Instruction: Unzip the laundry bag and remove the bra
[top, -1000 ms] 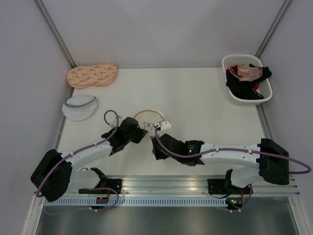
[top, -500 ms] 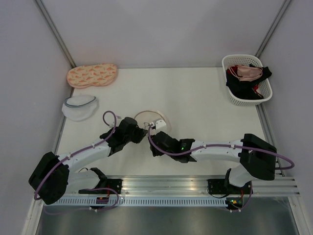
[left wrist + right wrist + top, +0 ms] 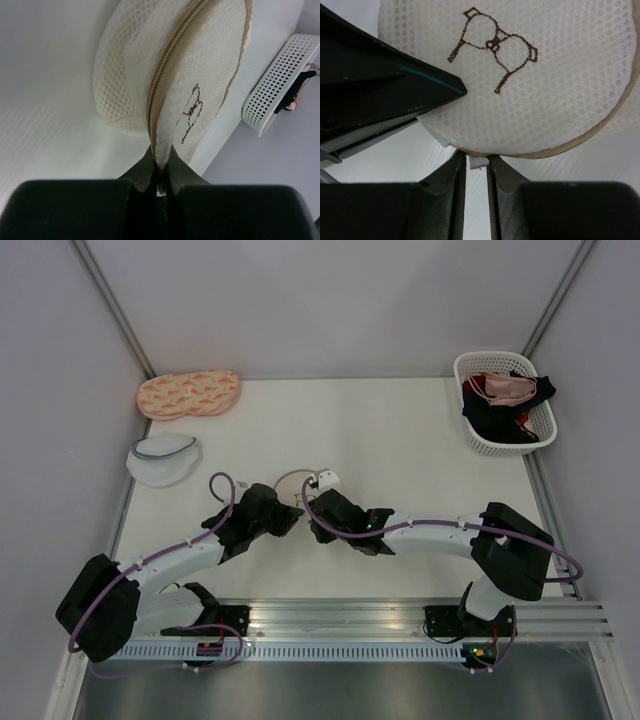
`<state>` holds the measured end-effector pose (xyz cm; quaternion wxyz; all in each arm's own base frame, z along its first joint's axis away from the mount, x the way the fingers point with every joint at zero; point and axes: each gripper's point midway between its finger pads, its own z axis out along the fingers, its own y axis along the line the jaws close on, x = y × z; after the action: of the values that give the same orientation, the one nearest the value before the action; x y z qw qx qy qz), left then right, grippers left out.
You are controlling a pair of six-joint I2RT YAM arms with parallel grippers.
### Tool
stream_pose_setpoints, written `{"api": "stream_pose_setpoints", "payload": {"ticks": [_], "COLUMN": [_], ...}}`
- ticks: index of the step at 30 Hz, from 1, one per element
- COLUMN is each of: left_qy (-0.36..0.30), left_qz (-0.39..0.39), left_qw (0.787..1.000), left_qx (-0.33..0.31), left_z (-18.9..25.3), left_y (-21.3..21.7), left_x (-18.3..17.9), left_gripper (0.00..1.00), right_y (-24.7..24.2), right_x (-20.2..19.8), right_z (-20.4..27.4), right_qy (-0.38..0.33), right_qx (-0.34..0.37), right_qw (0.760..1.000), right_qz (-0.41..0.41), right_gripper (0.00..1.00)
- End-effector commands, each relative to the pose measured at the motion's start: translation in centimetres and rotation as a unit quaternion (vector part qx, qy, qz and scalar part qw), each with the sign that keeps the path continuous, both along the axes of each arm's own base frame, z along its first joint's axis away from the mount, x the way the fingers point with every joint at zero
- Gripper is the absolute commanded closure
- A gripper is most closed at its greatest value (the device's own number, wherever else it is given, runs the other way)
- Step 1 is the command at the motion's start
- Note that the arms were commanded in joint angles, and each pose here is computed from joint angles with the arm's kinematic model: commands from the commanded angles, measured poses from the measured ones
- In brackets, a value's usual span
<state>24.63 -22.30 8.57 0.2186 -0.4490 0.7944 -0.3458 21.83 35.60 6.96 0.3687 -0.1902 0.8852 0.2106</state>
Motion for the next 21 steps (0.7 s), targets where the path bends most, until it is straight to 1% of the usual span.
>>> {"api": "stream_pose_setpoints", "payload": {"ticks": [1,2,3,6,8,9,11,13,15,17,18,19,20,21], "left_qy": [-0.001,0.0,0.001,-0.004,-0.005,-0.019,-0.025,-0.021,-0.016,-0.013,-0.012,-0.01,-0.009,-0.008], "left_qz": [-0.005,-0.009,-0.011,-0.016,-0.02,-0.028,-0.037,-0.041,-0.035,-0.032,-0.032,-0.032,-0.034,-0.035], "left_qw": [0.999,0.999,0.999,0.999,0.999,0.999,0.999,0.999,0.999,0.999,0.999,0.999,0.999,0.999], "left_qx": [-0.041,-0.042,-0.041,-0.036,-0.027,-0.027,-0.022,-0.009,-0.011,-0.013,-0.015,-0.015,-0.017,-0.018], "left_z": [0.9,0.8,0.7,0.6,0.1,0.5,0.6,0.0,-0.6,-0.9,-1.0,-1.2,-1.2,-1.2], "left_y": [-1.1,-1.3,-1.3,-1.3,-1.1,-1.3,-1.3,-0.7,-0.2,0.0,0.0,0.1,0.0,-0.1], "left_x": [-0.1,-0.1,-0.1,0.0,-0.2,0.1,0.2,0.0,-0.3,-0.5,-0.5,-0.6,-0.6,-0.6], "left_gripper": [0.98,0.98,0.98,0.98,0.98,0.98,0.98,0.98,0.98,0.98,0.98,0.98,0.98,0.98], "right_y": [2.5,2.5,2.3,1.5,0.8,-0.1,-1.3,-3.2,-4.8,-5.2,-5.3,-5.2,-5.1,-5.2], "right_x": [0.8,0.9,0.8,0.6,0.4,0.2,-0.1,-0.4,-0.4,-0.7,-0.9,-1.2,-1.2,-1.2], "right_z": [2.4,2.4,2.5,2.5,2.1,2.0,1.5,1.2,1.3,1.6,1.9,2.1,2.2,2.4], "right_qy": [-0.012,-0.012,-0.012,-0.01,-0.008,-0.005,0.0,0.0,-0.005,-0.005,-0.005,0.0,0.0,-0.001], "right_qx": [0.047,0.047,0.047,0.04,0.032,0.017,0.001,-0.02,-0.032,-0.028,-0.019,-0.012,-0.007,-0.005], "right_qw": [0.999,0.999,0.999,0.999,0.999,1.0,1.0,0.999,0.998,0.998,0.998,0.999,0.999,0.998], "right_qz": [0.011,0.01,0.009,0.002,-0.004,-0.009,-0.019,-0.039,-0.057,-0.059,-0.057,-0.051,-0.052,-0.056], "right_gripper": [0.8,0.84,0.91,1.0,1.0,1.0,1.0,1.0,1.0,0.99,0.94,0.93,0.94,1.0]}}
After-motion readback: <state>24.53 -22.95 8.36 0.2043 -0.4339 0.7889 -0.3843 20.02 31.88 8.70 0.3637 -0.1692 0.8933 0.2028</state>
